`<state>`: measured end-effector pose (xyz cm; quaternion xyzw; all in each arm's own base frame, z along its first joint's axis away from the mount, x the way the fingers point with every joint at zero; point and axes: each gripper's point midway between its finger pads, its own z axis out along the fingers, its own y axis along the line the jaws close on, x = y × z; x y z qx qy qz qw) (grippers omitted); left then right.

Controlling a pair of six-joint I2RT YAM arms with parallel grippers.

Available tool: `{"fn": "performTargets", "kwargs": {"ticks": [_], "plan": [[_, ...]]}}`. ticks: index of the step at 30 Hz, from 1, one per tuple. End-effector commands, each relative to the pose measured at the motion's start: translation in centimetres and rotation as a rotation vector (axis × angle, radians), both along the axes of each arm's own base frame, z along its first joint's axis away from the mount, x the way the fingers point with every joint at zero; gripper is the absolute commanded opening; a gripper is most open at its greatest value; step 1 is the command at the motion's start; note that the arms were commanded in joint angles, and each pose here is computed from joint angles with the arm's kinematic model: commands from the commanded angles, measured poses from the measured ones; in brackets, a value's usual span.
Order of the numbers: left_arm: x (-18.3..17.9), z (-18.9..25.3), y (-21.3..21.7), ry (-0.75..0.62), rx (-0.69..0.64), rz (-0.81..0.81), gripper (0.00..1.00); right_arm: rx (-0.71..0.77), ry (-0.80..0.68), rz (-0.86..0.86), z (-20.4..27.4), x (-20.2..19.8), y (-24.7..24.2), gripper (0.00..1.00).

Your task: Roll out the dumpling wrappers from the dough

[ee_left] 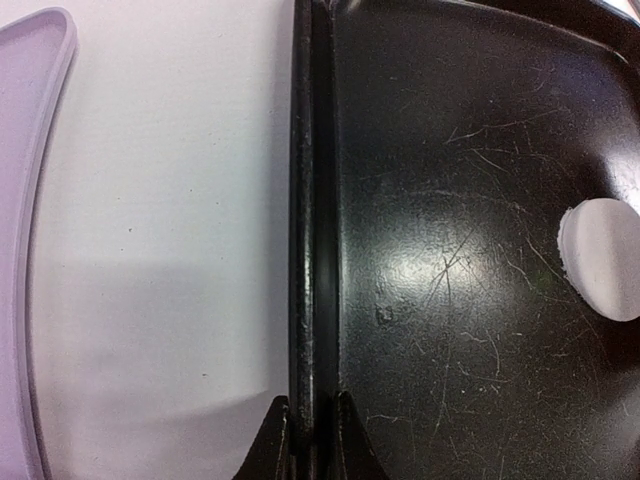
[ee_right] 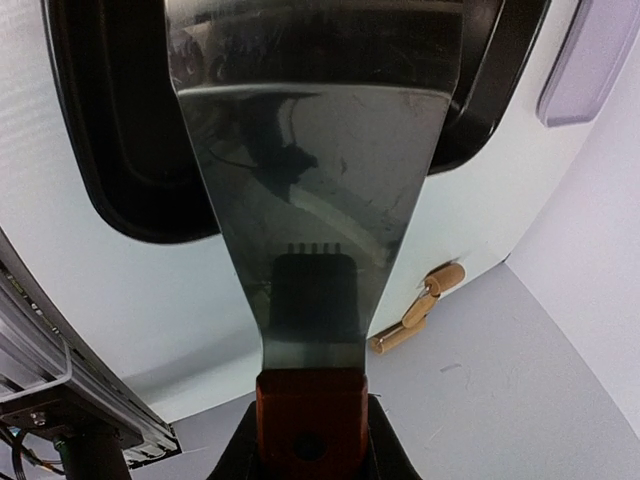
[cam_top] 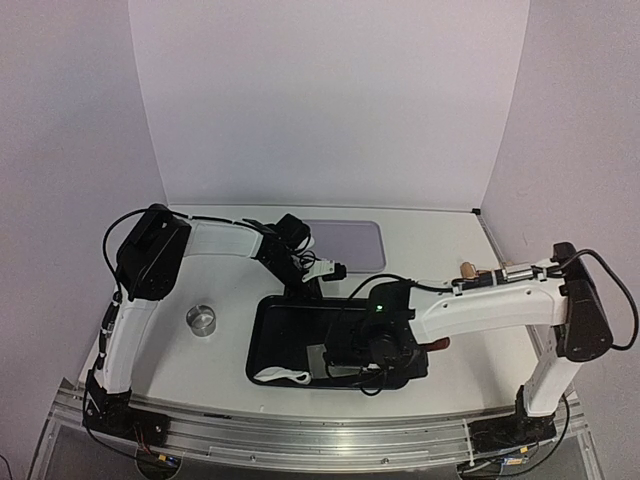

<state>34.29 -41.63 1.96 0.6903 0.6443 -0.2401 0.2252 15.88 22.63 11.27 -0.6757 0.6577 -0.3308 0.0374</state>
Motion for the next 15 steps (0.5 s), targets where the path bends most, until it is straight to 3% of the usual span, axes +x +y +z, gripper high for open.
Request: {"fn": "performTargets", "kwargs": {"ticks": [1, 8, 15], "plan": [[1.5, -0.5, 0.8, -0.097, 0.061, 0.008, 0.00, 0.028, 0.042, 0.073, -0.4, 0.3, 4.2, 0.00], [1.5, -0.6, 0.7, -0.095, 0.061, 0.006, 0.00, 0.063, -0.033, 0.096, -0.5, 2.8, 8.9, 0.00], [1.5, -0.6, 0.7, -0.096, 0.063, 0.005, 0.00, 0.013, -0.143, -0.018, 0.0, 5.6, 5.1, 0.00]]}}
